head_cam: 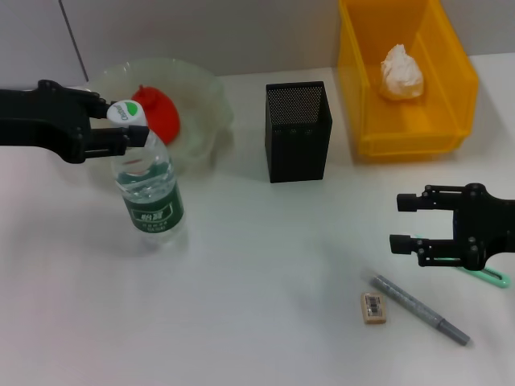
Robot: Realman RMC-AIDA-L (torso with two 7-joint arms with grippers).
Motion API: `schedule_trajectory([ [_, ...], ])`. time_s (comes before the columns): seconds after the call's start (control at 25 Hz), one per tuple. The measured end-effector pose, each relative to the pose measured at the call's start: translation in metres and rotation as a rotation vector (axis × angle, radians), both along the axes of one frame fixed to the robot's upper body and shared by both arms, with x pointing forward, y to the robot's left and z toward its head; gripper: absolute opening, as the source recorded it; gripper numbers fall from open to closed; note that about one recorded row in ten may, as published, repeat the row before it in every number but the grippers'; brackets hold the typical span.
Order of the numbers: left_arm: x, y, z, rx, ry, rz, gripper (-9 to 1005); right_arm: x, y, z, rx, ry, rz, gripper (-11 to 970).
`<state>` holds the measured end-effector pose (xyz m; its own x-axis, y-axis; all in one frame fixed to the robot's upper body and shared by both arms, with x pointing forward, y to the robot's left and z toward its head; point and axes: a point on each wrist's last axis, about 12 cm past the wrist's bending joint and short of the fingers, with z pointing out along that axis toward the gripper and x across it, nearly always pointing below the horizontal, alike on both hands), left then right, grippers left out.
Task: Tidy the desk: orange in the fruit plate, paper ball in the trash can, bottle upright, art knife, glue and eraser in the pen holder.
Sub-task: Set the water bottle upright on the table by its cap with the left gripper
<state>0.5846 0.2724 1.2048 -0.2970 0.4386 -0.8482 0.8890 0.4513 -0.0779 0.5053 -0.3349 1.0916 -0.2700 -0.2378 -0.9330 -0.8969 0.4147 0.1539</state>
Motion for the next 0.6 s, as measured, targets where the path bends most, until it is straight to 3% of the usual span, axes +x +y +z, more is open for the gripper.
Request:
schedule_trajectory([
  [0.6, 0.001, 0.027, -0.002, 0.003, -0.023, 0.118, 451, -0.002, 0.000, -0.002, -0.003, 0.008, 0.005, 696],
])
